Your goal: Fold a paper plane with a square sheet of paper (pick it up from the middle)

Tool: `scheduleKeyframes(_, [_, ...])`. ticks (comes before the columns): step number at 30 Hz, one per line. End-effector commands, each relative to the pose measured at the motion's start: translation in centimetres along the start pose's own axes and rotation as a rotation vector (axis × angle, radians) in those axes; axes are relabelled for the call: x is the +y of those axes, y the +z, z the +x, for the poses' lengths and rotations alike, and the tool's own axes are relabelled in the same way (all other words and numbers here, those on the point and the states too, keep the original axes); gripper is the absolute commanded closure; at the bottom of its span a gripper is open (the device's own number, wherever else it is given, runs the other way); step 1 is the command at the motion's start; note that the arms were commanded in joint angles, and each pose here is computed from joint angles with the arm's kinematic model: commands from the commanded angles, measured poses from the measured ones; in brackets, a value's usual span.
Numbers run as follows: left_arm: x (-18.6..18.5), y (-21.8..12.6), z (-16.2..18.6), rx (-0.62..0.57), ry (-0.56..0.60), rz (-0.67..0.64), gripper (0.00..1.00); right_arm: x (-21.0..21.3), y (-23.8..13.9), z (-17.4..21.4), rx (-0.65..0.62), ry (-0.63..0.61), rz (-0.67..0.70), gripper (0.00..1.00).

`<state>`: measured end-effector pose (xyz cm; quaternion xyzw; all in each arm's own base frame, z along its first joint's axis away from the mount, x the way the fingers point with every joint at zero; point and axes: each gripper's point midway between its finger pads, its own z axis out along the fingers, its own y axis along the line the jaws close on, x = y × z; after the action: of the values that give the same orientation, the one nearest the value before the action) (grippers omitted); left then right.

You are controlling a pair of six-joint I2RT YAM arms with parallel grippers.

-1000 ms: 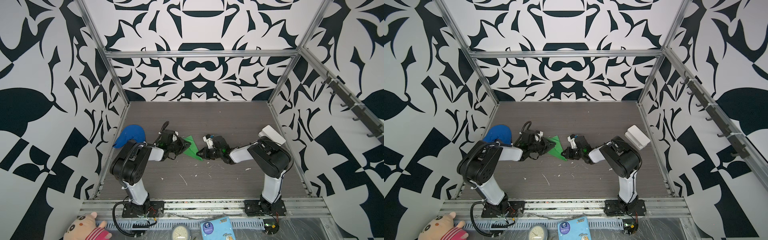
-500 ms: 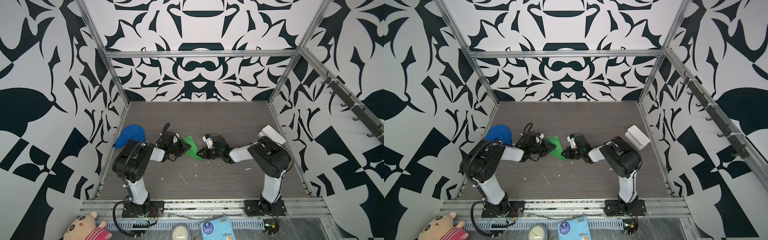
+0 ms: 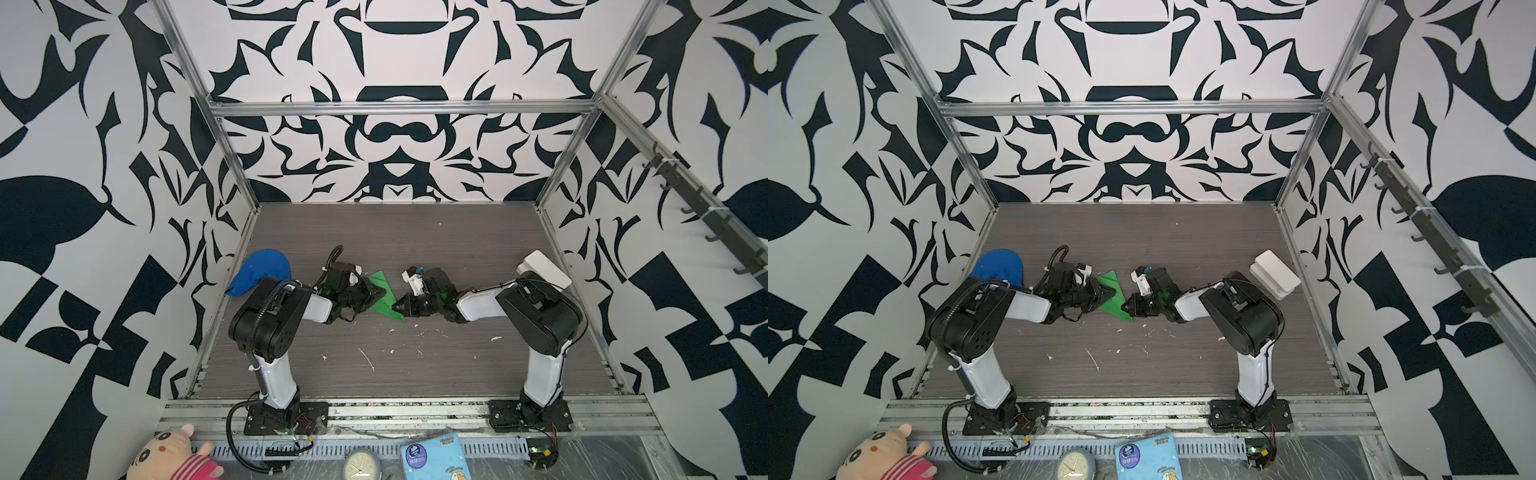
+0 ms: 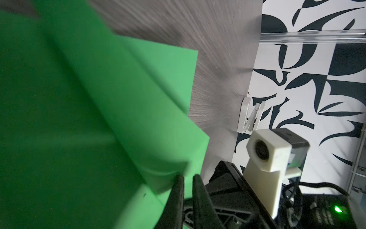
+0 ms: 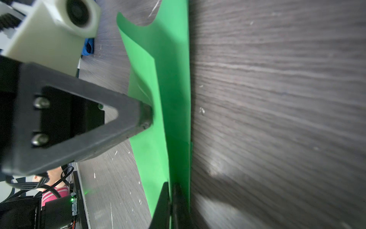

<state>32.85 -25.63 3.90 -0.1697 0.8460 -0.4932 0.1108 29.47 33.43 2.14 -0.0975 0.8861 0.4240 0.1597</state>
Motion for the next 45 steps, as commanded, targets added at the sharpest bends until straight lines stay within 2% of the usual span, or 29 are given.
scheduleKeyframes(1, [0.8, 0.3, 0.0, -0.002, -0.015, -0.023, 0.87, -2.2, 0.4, 2.1, 0.073, 0.013, 0.088, 0.9])
scheduleKeyframes(9, [1.8, 0.3, 0.1, -0.012, -0.012, -0.056, 0.88, 0.5, -0.4, 1.0, 0.053, -0.036, 0.003, 0.81])
scheduleKeyframes(14, [2.1, 0.4, 0.2, -0.006, -0.005, -0.061, 0.88, 1.7, -1.1, 0.5, 0.038, -0.033, -0.035, 0.78])
scheduleKeyframes(28, [2.2, 0.6, 0.1, -0.003, -0.005, -0.062, 0.88, 1.4, -1.8, 1.0, 0.062, -0.003, -0.033, 0.79])
scheduleKeyframes(40, [2.3, 0.6, 0.1, -0.002, -0.006, -0.069, 0.88, 0.8, -2.1, 0.8, 0.057, 0.108, -0.053, 0.8])
scheduleKeyframes(45, [2.4, 0.6, 0.1, -0.004, -0.007, -0.072, 0.88, 1.2, -2.5, 0.7, 0.054, 0.115, -0.056, 0.8])
